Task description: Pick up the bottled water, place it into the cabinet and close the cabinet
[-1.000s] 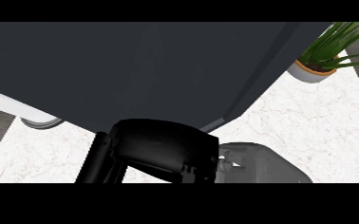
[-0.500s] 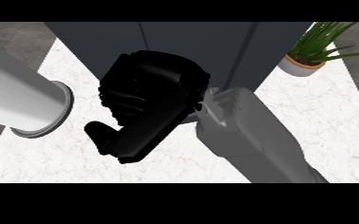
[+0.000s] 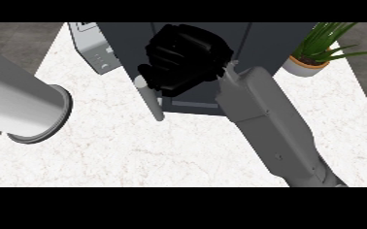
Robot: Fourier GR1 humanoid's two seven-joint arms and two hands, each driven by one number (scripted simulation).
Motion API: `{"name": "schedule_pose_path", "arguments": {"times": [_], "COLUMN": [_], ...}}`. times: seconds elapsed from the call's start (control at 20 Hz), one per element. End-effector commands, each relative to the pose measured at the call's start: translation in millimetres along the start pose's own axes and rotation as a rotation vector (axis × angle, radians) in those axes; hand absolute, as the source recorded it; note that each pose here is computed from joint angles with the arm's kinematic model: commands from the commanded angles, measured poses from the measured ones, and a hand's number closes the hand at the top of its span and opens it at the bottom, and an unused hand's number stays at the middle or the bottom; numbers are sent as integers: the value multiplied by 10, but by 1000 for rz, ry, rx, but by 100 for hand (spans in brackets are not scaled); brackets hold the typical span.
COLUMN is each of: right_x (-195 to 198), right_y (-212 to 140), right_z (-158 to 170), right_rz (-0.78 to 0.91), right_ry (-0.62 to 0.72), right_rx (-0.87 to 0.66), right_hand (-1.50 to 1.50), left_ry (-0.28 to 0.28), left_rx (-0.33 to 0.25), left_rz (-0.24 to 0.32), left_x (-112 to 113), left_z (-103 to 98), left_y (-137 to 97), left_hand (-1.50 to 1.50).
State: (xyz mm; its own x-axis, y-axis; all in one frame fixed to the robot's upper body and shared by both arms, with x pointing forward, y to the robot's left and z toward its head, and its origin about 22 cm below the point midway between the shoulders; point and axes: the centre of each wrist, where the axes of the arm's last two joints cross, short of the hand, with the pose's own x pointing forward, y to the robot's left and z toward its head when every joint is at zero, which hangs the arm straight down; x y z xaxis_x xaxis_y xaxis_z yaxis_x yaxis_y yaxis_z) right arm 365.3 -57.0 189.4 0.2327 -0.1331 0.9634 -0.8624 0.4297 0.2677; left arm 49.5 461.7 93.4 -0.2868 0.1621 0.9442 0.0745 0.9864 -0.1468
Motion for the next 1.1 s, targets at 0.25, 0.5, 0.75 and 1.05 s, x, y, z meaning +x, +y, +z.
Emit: {"name": "schedule_pose_path", "arguments": {"times": [0.25,0.5,0.75,1.05], "right_x": [103,362,607,677], "right_y": [-294,-241,-302,-235], "right_z": [-61,-140,-71,-170], "right_rz": [143,196,246,238], "right_ry": [-95,-215,-250,-262], "right_rx": [-93,-146,-225,-249], "right_hand": [150,-150,-150,-150], "left_ry": [4,-2,-5,-2], "left_rx": [-36,-33,-46,-76], "left_rz": [39,16,16,27], "left_x": [-118,-86,-95,-125], "left_z": [144,-84,-45,-183], "left_y": [42,-20,-48,-62], "left_hand": [-150,-150,-150,-150]}}
